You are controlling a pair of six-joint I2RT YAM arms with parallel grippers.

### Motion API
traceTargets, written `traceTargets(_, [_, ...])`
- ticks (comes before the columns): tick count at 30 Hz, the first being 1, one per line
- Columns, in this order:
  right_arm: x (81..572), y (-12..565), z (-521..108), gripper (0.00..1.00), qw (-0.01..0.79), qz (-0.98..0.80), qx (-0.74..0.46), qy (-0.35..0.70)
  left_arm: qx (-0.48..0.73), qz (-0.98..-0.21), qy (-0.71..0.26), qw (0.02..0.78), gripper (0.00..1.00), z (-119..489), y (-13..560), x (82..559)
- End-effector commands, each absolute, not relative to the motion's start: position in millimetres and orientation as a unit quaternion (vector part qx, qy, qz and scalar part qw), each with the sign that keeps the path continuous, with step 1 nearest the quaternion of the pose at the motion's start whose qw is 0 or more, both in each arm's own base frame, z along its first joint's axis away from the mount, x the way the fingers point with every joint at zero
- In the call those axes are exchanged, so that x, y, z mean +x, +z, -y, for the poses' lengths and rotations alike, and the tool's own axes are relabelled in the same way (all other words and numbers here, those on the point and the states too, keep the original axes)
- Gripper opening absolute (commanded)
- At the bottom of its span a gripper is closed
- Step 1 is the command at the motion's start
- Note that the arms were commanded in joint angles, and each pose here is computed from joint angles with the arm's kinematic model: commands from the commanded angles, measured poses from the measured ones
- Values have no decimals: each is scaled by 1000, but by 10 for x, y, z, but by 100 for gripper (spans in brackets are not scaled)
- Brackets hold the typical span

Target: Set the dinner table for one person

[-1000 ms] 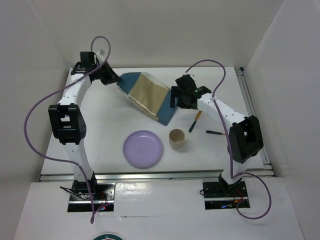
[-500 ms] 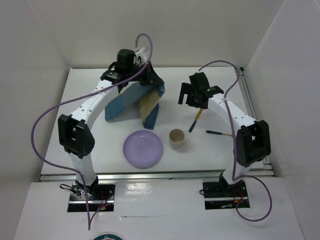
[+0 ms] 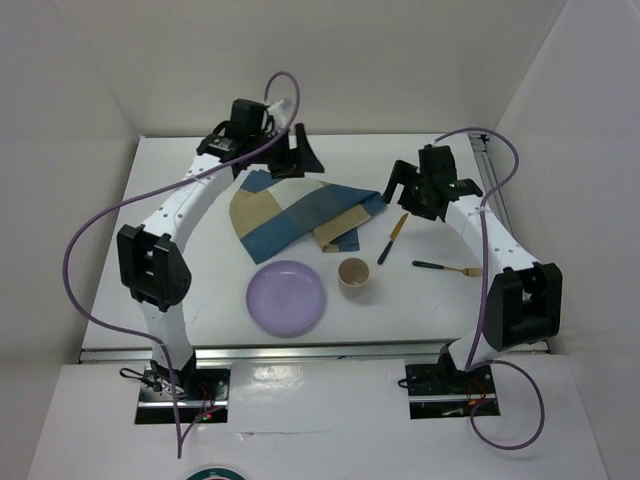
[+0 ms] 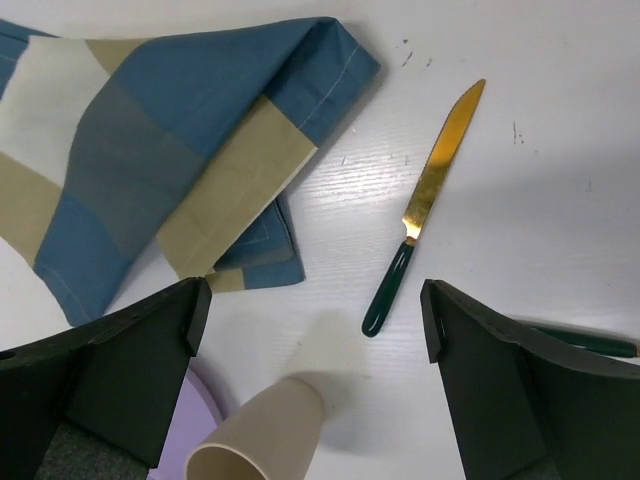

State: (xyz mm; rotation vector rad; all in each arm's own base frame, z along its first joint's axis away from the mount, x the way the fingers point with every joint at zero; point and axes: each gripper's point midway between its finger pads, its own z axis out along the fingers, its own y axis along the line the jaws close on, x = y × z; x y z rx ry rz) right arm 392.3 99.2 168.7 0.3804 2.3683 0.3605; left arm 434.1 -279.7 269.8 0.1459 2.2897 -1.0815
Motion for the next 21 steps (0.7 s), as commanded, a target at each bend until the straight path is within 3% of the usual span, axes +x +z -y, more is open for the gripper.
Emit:
traceTargets(1, [4020, 1789, -1058, 100, 368, -904, 140, 166, 18, -866, -376, 330, 69, 2237, 2842, 4317])
traceTargets(4, [4056, 1809, -1115, 100, 365, -905, 129, 178, -49, -888, -351, 293, 27, 1805, 2411, 4185])
traceTargets(6, [4070, 1774, -1147, 96, 356, -905, 126, 193, -92, -908, -328, 244, 26, 1623, 1916, 3979])
traceTargets(7, [4129, 1765, -1191, 94, 355, -905, 122, 203, -112, -910, -324, 231, 33, 1530, 1780, 3923])
traceTargets(8, [4193, 1803, -1244, 92, 358, -901, 115, 215, -129, -918, -317, 198, 55, 1511, 1505, 3750])
traceTargets(12, [4364, 1669, -1492, 78, 315, -902, 121, 270, -180, -927, -295, 144, 84, 1386, 1030, 3509])
traceTargets(14, [4473, 1550, -1531, 73, 301, -905, 125, 273, -207, -928, -283, 121, 84, 1295, 856, 3435])
traceTargets(21, [4505, 1454, -1570, 73, 285, -904, 133, 291, -262, -922, -272, 86, 81, 1220, 495, 3314])
